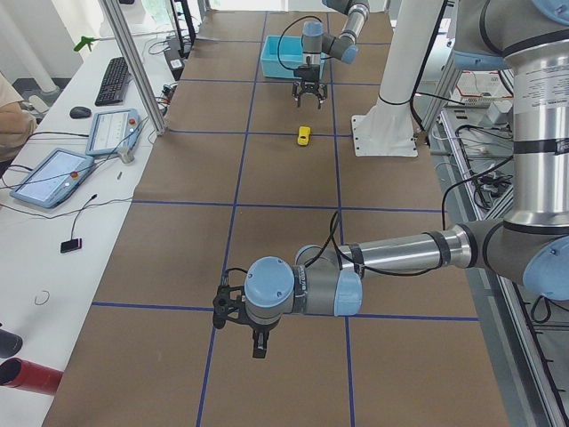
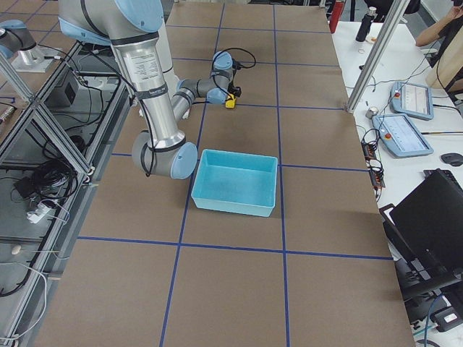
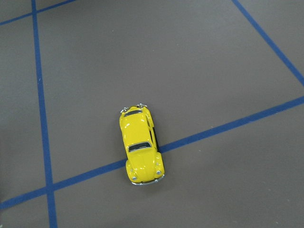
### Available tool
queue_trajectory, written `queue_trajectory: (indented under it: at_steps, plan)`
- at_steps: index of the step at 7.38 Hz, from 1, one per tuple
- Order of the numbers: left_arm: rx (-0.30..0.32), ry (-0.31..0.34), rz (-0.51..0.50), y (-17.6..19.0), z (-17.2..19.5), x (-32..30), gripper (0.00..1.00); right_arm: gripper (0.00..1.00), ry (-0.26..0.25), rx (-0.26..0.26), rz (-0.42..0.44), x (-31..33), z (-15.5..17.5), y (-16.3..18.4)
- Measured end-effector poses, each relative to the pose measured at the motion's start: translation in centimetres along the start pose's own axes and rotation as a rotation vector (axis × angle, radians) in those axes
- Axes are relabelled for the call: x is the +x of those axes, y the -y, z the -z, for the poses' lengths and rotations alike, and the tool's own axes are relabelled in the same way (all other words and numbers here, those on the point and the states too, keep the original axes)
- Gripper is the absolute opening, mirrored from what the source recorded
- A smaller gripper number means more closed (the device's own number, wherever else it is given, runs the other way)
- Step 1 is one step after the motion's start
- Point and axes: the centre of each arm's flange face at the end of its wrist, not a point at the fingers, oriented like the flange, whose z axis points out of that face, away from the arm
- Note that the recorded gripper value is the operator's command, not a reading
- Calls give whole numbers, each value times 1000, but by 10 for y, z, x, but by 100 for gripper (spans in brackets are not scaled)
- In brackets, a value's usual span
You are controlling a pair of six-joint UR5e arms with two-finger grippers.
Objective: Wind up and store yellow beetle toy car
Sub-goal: 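Move the right gripper over the yellow car, then lower the right gripper and close it on the yellow car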
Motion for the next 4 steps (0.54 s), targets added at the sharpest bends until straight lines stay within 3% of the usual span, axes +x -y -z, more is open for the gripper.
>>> queue_trajectory:
  at_steps: [2, 4]
  plan:
    - [1, 0, 0, 1, 0, 0, 100, 99, -11, -2, 14, -10, -11, 13]
    - [0, -1, 1, 1, 0, 0, 100, 99, -55, -8, 53, -3, -19, 13]
